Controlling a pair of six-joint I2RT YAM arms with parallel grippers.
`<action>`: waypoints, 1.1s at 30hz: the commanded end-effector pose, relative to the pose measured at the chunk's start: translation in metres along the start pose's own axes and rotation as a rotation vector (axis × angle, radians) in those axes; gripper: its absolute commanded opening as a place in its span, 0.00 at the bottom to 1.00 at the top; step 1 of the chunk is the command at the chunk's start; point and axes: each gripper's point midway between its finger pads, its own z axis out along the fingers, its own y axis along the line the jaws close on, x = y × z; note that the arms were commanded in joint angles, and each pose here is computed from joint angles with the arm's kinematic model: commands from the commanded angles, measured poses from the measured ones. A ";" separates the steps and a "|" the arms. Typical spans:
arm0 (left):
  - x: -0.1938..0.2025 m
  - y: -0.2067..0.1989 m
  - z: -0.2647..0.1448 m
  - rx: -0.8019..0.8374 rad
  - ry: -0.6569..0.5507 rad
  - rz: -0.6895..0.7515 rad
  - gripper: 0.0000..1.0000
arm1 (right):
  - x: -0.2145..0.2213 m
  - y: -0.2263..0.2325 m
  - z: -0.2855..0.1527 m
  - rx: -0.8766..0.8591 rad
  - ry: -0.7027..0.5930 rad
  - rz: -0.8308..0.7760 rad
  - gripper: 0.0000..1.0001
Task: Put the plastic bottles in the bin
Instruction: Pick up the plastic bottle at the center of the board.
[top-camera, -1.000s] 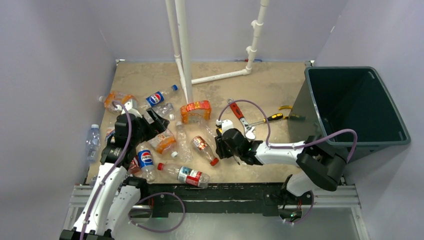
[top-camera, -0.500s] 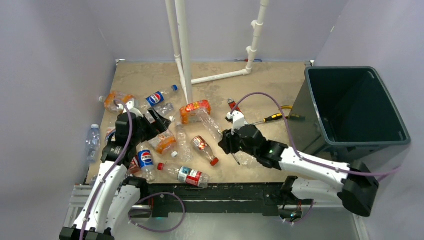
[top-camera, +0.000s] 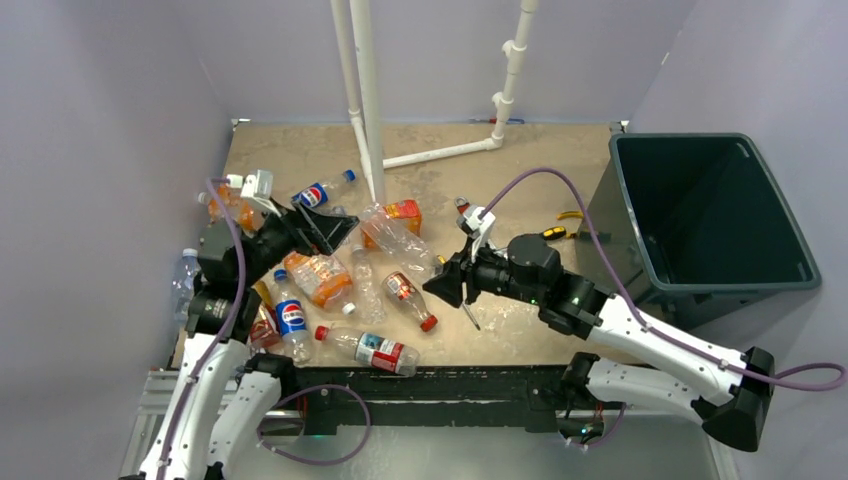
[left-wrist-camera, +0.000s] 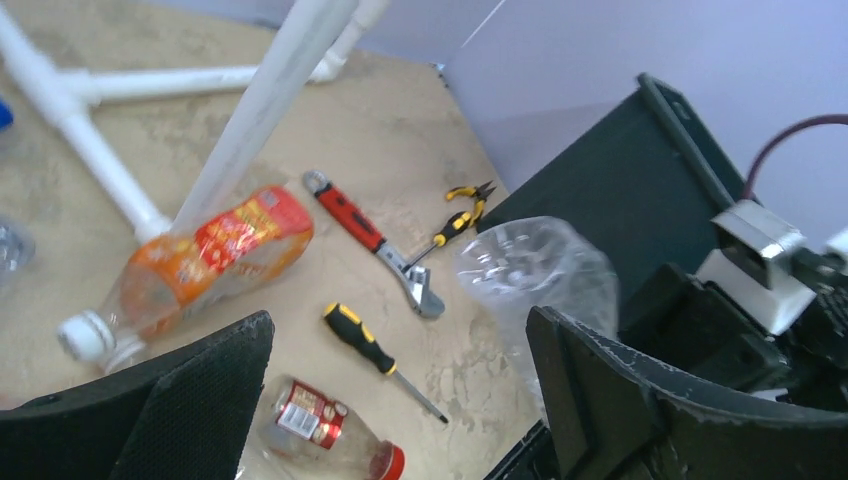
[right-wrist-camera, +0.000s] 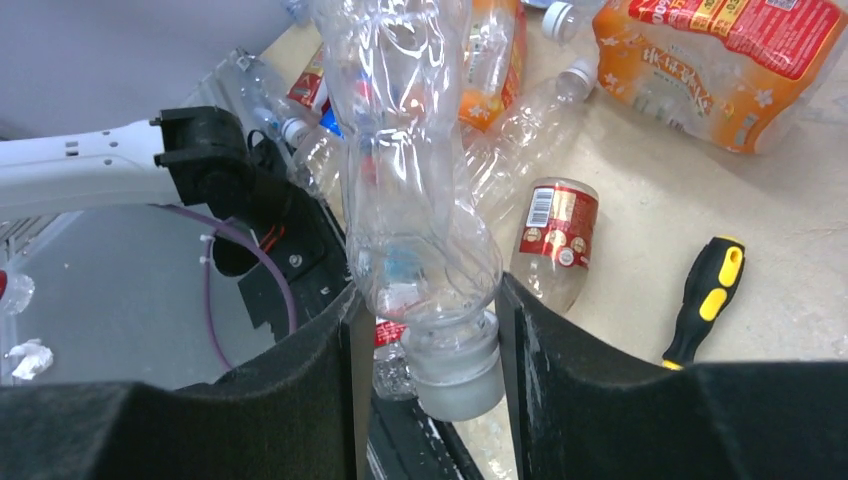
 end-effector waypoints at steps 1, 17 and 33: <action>-0.045 -0.068 -0.018 0.187 -0.070 0.253 0.99 | -0.008 0.010 -0.018 -0.001 0.082 -0.005 0.00; 0.047 -0.135 0.012 0.533 0.332 0.623 0.99 | -0.003 -0.012 -0.048 0.157 0.343 -0.144 0.00; 0.077 -0.171 0.018 0.479 0.425 0.999 0.97 | -0.004 0.012 -0.072 0.031 0.336 -0.165 0.00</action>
